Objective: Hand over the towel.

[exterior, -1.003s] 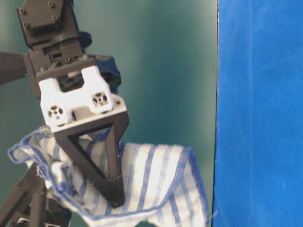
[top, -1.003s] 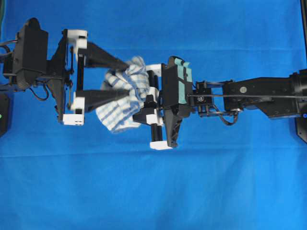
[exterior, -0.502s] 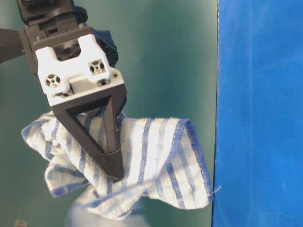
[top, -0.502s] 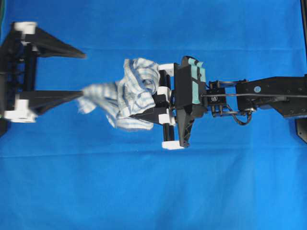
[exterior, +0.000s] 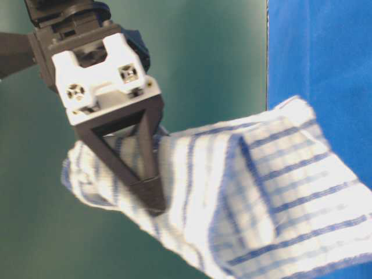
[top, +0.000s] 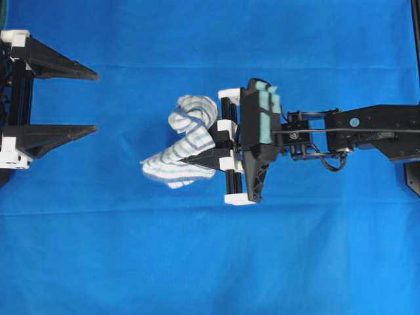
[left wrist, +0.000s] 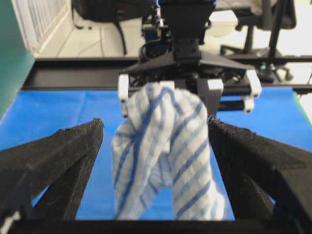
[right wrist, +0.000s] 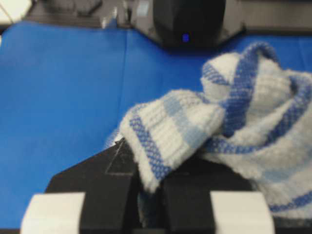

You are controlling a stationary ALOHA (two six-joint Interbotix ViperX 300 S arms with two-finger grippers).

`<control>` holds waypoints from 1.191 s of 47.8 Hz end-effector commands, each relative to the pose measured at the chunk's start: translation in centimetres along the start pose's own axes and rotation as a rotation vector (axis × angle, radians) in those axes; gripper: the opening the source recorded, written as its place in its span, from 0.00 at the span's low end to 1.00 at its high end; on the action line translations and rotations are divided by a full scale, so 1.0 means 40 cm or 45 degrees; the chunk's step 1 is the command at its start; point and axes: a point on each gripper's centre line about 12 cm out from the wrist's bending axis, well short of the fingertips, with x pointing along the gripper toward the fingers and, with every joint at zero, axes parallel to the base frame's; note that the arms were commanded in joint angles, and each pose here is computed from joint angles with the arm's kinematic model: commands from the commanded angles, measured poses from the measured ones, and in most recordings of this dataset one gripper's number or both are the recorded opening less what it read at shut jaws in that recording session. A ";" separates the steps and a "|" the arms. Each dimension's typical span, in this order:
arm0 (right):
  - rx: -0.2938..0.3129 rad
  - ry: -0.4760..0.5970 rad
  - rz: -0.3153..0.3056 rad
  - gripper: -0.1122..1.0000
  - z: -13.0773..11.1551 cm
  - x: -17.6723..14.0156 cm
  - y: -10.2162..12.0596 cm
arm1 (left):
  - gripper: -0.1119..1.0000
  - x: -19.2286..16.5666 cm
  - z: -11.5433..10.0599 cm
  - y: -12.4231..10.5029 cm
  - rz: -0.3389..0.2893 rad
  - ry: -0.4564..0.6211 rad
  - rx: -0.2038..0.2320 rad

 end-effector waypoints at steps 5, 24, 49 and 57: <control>0.015 0.253 -0.028 0.12 -0.037 0.059 -0.018 | 0.93 0.004 0.012 0.000 -0.001 -0.020 0.000; 0.052 0.677 -0.077 0.12 -0.252 0.171 -0.060 | 0.93 0.005 0.011 0.000 -0.001 -0.018 0.000; 0.129 0.808 -0.120 0.12 -0.321 0.177 -0.080 | 0.93 0.005 0.011 0.000 -0.001 -0.018 0.000; 0.133 0.818 -0.121 0.12 -0.316 0.177 -0.080 | 0.93 0.005 0.011 -0.001 -0.002 -0.018 0.002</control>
